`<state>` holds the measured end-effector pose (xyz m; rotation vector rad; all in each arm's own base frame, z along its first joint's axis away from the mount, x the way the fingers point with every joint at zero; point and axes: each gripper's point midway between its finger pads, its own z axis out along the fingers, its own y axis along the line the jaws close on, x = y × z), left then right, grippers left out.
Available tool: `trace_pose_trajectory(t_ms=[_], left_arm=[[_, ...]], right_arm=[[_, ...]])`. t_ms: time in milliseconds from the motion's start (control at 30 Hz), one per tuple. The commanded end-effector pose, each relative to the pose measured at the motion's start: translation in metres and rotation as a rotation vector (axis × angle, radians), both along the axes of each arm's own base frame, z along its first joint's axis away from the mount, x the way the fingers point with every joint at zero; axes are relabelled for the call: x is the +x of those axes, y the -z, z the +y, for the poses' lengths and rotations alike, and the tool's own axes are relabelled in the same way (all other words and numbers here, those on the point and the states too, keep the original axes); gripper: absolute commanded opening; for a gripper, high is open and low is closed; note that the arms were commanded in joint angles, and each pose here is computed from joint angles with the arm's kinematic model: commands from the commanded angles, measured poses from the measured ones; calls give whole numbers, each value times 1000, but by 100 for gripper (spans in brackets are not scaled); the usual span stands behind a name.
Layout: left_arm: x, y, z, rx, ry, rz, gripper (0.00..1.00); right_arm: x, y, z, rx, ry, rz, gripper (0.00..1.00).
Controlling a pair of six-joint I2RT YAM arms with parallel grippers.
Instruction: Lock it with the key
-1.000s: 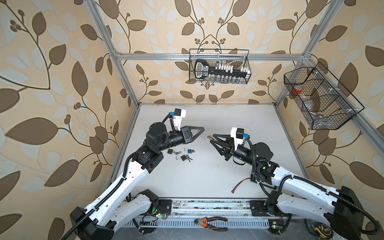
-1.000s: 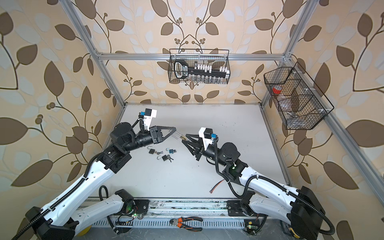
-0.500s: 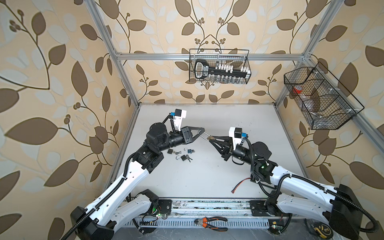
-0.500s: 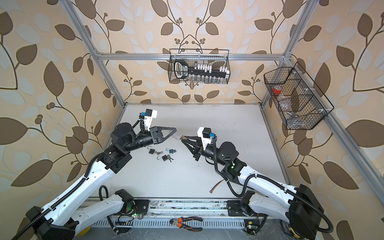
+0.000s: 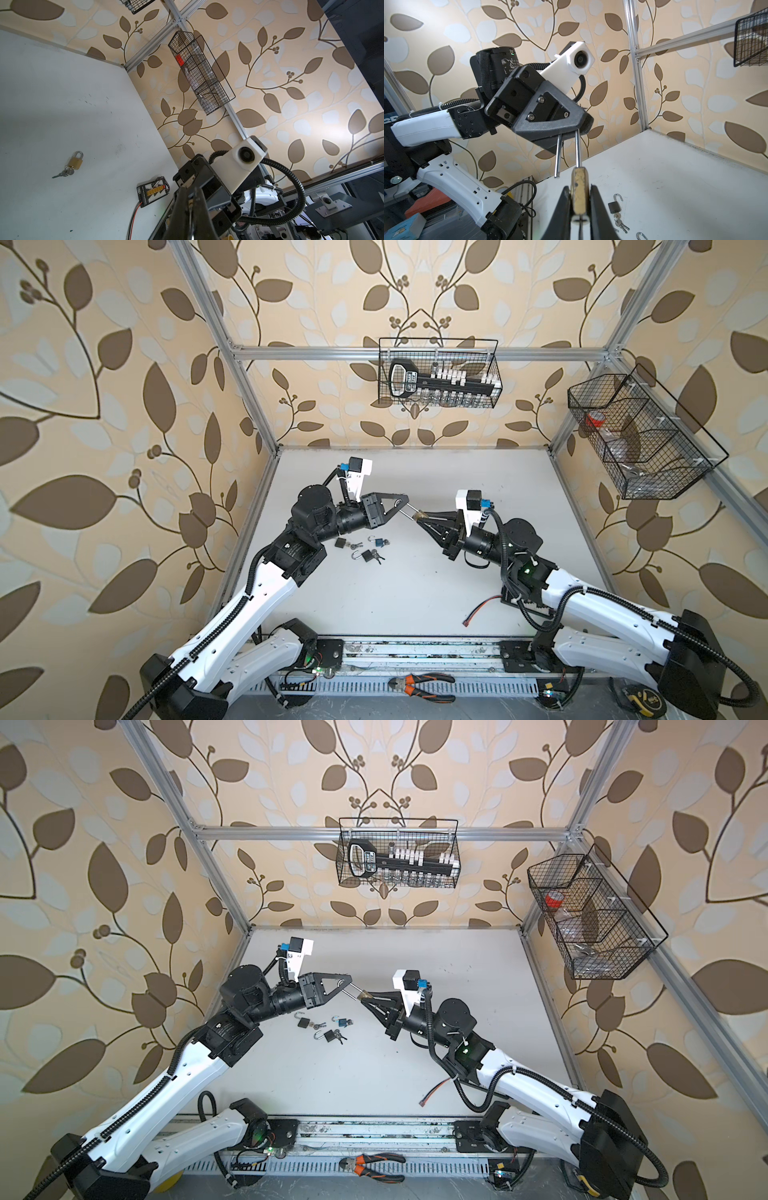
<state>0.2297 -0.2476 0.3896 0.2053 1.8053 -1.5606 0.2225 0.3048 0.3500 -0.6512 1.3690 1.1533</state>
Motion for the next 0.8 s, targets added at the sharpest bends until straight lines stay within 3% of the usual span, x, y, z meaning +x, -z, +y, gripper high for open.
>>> trace_pose_trajectory(t_ms=[0,300,767], left_arm=[[-14,-22,-1,29,43,-119,0],[-30,-56,-6,35,137,-255,0],[-35,-60,-9,7,172,-262,0]], right_arm=[[-15,-41,3,55,-114,-26,0],[-19,-62,-4,81,-321,69,0],[-33,-90,-3,161,-488,161,0]])
